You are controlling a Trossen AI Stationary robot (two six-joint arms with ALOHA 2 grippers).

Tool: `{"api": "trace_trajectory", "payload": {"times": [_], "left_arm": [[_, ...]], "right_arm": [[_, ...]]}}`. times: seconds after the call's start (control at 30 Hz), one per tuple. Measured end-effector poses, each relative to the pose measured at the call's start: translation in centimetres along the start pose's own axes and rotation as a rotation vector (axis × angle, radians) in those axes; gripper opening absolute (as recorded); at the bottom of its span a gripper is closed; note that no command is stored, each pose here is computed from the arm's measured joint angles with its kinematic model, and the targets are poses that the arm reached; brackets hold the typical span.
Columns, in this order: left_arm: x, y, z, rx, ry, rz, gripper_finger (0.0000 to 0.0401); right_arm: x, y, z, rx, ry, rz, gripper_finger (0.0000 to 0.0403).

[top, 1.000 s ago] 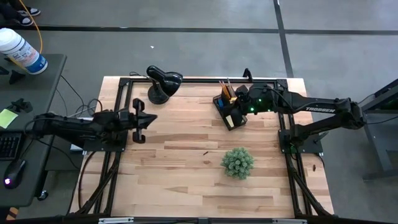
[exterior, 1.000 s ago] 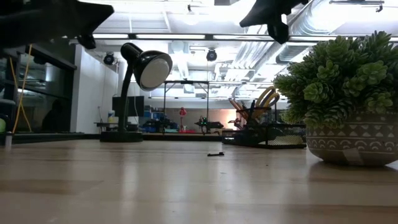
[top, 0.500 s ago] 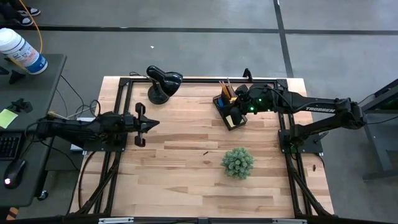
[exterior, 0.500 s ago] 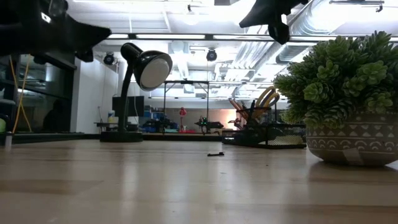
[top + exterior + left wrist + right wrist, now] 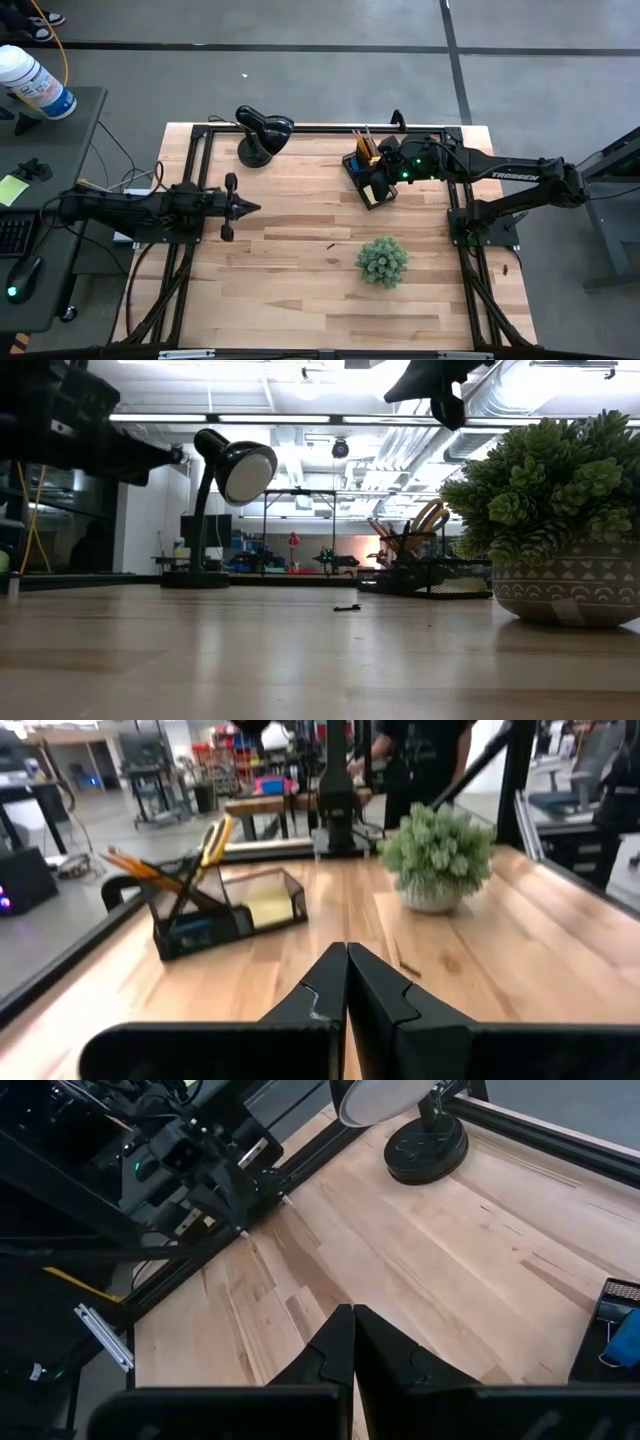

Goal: Pick and place office supplies into organizer
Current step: Return to Home Position

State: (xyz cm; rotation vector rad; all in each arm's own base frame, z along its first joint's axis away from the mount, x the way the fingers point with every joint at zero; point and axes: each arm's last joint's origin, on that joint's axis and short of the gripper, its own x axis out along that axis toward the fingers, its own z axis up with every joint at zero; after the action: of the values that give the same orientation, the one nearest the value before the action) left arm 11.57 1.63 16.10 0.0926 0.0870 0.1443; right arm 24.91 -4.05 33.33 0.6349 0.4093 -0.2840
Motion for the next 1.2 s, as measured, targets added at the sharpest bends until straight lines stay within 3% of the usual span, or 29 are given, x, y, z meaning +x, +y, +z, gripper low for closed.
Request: {"api": "trace_trajectory", "payload": {"times": [0.37,0.67,0.83,1.03,1.2], "left_arm": [[-0.8,-0.2,-1.0,0.003,0.091,-0.039,0.0000],[-0.9,-0.2,-0.8,-0.001,0.072,-0.036,0.0001],[-0.9,-0.1,-0.8,0.011,0.071,-0.033,0.0001],[-0.9,-0.1,-0.8,0.010,0.071,-0.033,0.0001],[-0.9,-0.1,-0.8,0.010,0.071,-0.033,0.0001]], "right_arm": [[-0.5,0.0,-0.2,0.023,0.029,0.011,0.0001],[-6.6,-0.5,-0.5,0.017,-0.024,-0.057,0.0001],[-8.7,-0.7,-0.9,-0.054,-0.028,-0.068,0.0001],[-12.0,-2.4,-1.6,-0.128,-0.036,-0.175,0.0001],[-14.1,-2.7,-1.9,-0.177,-0.105,-0.080,0.0000]]}}
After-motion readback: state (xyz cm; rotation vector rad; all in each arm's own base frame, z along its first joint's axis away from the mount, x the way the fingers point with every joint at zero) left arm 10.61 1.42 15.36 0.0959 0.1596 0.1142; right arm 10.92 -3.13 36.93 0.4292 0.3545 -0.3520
